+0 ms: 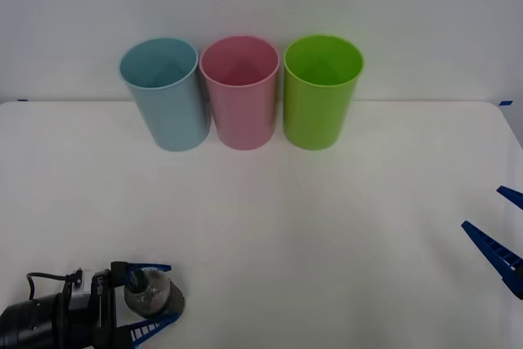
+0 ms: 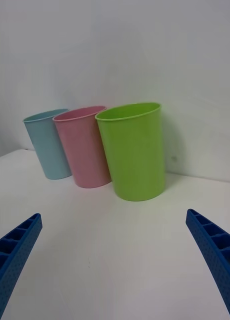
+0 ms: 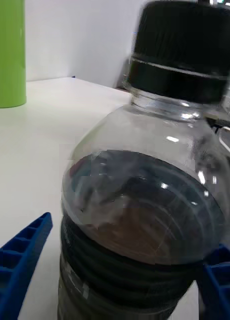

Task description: Grasp the object on the table and drop it into the matching bin: aluminum can to the light blue bin, PET bottle to the pink bin.

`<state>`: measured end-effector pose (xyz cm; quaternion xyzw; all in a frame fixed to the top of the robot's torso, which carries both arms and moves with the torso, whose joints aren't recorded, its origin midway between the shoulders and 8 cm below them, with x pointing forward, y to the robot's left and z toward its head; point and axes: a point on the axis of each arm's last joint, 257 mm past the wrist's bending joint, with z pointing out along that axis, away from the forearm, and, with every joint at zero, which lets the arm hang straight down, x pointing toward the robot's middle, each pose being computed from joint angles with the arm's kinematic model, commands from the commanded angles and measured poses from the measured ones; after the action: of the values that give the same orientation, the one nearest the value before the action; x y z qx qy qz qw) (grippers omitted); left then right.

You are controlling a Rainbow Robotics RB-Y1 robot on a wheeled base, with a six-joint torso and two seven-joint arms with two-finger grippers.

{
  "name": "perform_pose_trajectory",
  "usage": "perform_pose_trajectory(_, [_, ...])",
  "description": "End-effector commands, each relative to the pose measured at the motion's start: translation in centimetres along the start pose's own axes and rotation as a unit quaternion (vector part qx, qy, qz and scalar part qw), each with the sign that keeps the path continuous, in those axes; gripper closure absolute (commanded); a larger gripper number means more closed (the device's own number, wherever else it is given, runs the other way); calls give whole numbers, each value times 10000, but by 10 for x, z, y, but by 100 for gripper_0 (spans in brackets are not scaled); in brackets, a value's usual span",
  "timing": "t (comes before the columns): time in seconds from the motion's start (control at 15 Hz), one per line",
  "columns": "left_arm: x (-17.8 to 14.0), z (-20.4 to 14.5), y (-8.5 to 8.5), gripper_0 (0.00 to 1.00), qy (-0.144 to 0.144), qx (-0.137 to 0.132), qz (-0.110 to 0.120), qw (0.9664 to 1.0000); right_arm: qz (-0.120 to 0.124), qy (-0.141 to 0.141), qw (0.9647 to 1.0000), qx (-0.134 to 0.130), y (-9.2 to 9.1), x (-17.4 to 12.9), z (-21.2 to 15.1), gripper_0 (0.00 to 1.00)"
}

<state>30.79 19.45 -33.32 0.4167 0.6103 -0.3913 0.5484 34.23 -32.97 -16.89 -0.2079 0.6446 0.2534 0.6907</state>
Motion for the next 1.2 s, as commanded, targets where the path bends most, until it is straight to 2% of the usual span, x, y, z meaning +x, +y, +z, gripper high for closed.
perform_pose_trajectory(0.07, [0, -1, 2, 100, 1, -26, 30, 10000, 0, 0, 10000, 0, 0, 0, 0, 0])
perform_pose_trajectory(0.47, [-1, -6, 7, 100, -2, -116, 8, 9999, 0, 0, 10000, 0, 0, 0, 0, 0])
perform_pose_trajectory(0.8, [-13, -26, 19, 100, -25, -245, 73, 9997, 0, 0, 10000, 0, 0, 0, 0, 0])
perform_pose_trajectory(1.0, [-29, -30, 26, 100, -307, -365, 12, 9989, 0, 0, 10000, 0, 0, 0, 0, 0])
perform_pose_trajectory(1.2, [-50, -33, 37, 100, -704, -559, -57, 9959, 0, 0, 10000, 0, 0, 0, 0, 0])
